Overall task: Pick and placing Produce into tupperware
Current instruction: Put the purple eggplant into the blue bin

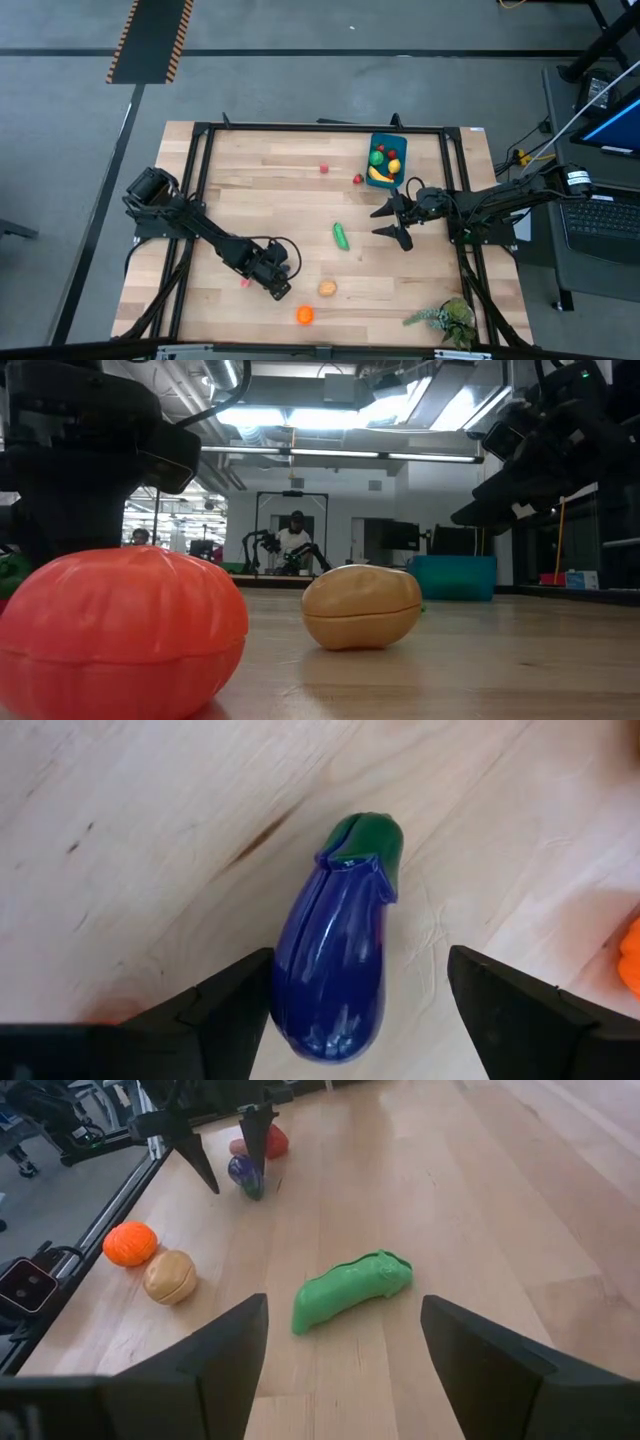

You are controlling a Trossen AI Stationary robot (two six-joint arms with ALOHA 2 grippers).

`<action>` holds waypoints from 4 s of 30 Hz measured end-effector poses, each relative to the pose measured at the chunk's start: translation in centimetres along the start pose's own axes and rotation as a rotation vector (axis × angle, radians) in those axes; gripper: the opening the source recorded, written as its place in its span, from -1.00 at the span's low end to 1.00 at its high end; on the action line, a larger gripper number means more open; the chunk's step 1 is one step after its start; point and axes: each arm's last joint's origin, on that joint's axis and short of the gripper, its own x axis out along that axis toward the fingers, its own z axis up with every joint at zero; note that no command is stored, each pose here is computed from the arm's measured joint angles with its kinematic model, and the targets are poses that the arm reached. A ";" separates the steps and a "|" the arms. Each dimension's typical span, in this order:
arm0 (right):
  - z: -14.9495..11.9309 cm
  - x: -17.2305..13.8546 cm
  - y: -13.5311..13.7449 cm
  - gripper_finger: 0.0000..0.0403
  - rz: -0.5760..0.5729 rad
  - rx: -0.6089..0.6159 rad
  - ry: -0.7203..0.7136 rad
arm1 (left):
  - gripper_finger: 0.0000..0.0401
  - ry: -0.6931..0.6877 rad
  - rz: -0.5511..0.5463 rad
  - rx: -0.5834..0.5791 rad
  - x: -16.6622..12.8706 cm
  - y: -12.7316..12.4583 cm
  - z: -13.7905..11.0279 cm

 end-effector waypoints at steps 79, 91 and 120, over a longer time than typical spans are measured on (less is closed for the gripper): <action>0.1 -0.1 0.3 0.32 0.083 -0.078 0.005 | -0.53 -0.746 0.047 0.439 -11.0 0.9 5.4; 2.4 -3.1 0.9 0.32 -0.018 -0.262 -0.190 | -0.54 -0.954 -0.233 0.540 -8.3 4.1 10.4; 3.4 -2.3 -0.4 0.32 -0.202 -0.290 -0.347 | -0.54 -1.047 -0.575 0.781 -2.5 6.3 22.1</action>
